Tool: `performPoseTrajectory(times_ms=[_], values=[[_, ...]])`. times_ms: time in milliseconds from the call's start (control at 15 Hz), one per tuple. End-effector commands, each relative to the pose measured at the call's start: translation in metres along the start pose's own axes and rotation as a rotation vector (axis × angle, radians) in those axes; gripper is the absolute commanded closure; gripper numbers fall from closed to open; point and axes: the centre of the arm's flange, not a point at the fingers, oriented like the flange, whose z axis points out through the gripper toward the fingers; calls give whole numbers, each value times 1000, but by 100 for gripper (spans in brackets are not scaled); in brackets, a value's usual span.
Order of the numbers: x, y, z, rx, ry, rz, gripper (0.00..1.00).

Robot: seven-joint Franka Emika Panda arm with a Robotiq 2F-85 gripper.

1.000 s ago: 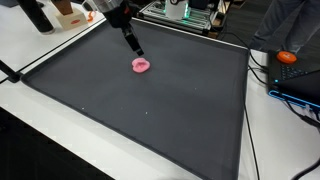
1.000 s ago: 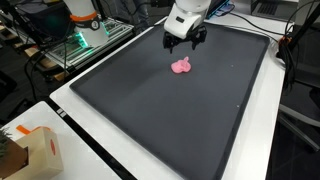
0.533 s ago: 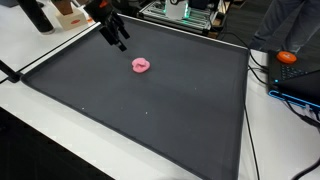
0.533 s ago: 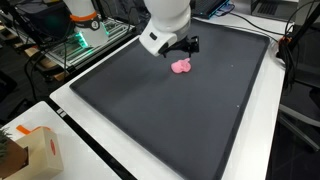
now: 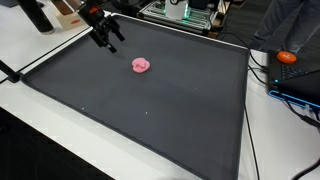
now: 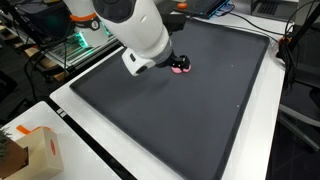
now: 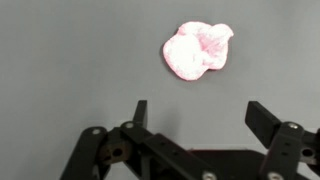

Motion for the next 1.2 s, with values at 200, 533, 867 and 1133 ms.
performPoseTrajectory(times_ms=[200,533,867,1133], values=[[26,15,16,14,-40,57,0],[29,7,26,-12,-45,42,0],[18,-21,31,-65,-18,-35,0],[0,-50,45,-161,44,-187,0]])
